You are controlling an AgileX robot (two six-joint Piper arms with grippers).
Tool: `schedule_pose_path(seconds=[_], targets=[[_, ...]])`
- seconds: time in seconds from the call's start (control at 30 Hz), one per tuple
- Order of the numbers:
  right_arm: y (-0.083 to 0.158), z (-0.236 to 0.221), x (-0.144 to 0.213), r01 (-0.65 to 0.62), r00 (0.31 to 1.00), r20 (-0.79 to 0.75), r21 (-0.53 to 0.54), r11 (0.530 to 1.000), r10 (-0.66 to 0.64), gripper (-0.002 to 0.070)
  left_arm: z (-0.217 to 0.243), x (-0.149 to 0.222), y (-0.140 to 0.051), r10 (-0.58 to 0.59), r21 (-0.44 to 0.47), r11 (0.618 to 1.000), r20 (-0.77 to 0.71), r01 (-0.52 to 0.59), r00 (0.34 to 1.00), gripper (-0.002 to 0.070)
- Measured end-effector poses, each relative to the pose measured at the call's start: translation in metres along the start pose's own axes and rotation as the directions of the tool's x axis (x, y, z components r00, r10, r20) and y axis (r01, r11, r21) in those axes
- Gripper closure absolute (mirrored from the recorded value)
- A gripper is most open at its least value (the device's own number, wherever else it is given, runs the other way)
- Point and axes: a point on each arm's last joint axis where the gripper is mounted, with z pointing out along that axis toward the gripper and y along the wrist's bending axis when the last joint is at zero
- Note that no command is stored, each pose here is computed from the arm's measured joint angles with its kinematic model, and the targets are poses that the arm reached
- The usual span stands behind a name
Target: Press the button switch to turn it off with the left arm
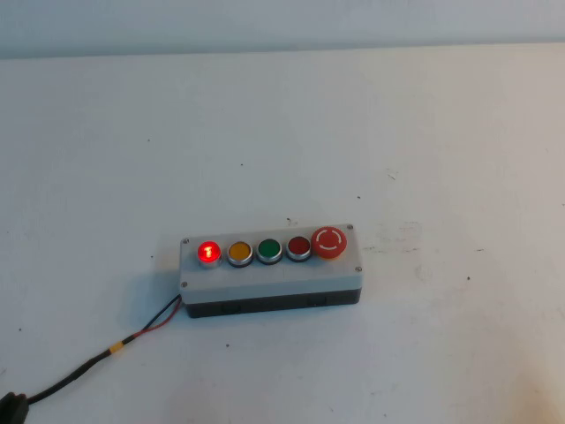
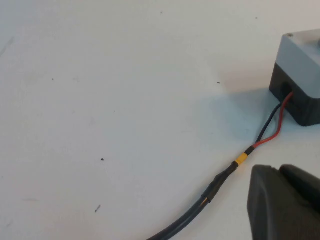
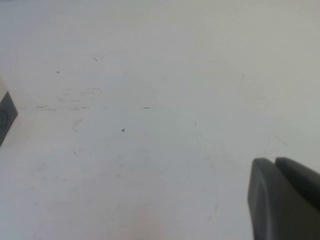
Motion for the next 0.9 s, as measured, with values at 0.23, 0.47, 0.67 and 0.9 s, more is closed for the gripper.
schedule_pose_path(seconds=[0.23,0.47,0.67,0.9], targets=[[0.0,0.0,0.0,0.0,1.0,0.0,0.0,1.0,0.0,0.0692,0.0,0.0,0.0,0.0,0.0,1.0,0.0,0.0,1.0,0.0678],[0.0,0.0,0.0,0.0,1.0,0.0,0.0,1.0,0.0,0.0692,0.0,0.0001,0.0008,0.022,-0.009,1.0,-0.001,-0.022,1.0,0.0678],[0.0,0.0,0.0,0.0,1.0,0.0,0.0,1.0,0.0,0.0692,0.0,0.0001,0.0008,0.022,-0.009,1.0,-0.001,-0.022,1.0,0.0678],[0.0,0.0,0.0,0.0,1.0,0.0,0.0,1.0,0.0,0.0692,0.0,-0.0005,0.0009,0.022,-0.01,1.0,0.005,-0.022,1.0,0.0678]])
